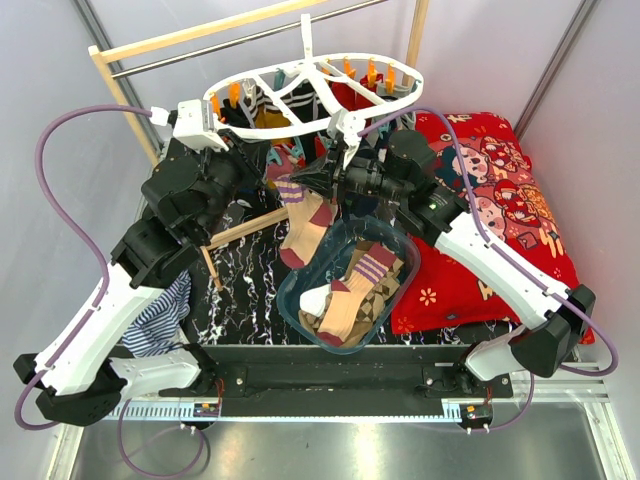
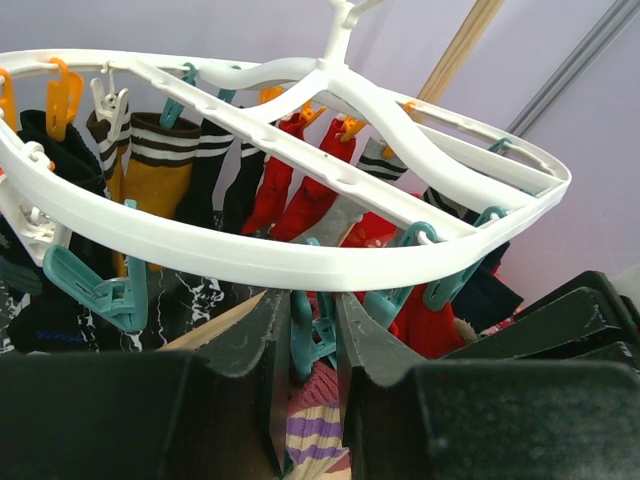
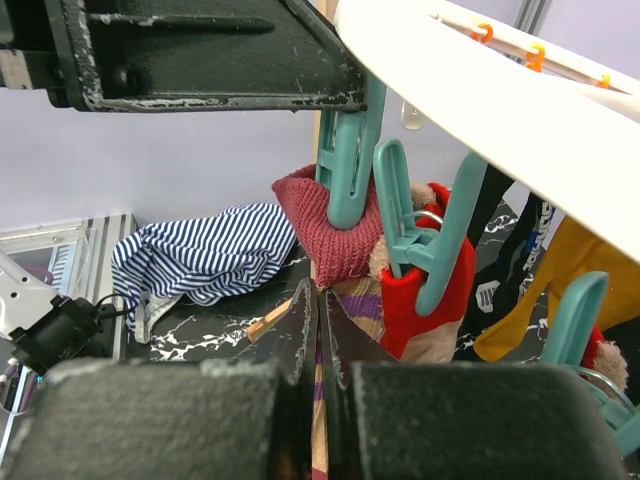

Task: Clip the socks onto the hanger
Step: Clamp the sock onto the hanger.

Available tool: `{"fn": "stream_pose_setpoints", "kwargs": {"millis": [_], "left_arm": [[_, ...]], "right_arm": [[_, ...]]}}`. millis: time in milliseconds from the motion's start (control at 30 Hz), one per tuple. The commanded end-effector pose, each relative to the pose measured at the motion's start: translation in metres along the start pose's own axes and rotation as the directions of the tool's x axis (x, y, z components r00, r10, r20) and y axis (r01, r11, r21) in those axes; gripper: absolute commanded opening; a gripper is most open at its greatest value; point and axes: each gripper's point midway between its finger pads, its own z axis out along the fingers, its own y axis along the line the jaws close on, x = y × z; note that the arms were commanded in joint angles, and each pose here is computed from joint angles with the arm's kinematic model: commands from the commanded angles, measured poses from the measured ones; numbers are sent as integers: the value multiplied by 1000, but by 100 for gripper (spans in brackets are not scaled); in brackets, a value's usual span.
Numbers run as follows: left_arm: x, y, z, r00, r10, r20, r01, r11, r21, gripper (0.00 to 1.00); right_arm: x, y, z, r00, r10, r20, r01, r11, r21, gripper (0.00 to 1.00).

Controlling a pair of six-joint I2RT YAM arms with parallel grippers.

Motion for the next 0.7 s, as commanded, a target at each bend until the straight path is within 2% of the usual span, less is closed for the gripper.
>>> {"fn": "stream_pose_setpoints", "kwargs": {"millis": [0,300,667], "left_arm": [[-29,-16,-9,995,-69,77,63,995,82,5],[-32,-20,-11,993,-86,83,77,992,105,5],[-24,-19,-6,995,-73,63,67,993,96,5]], "right_arm": [[-20,3,5,997,-27,67,29,999,-26,0],[-16,2,7,998,-16,65,17,1000,-23,0],[-38,3,5,992,-33,119,35,999,-19,0]]}}
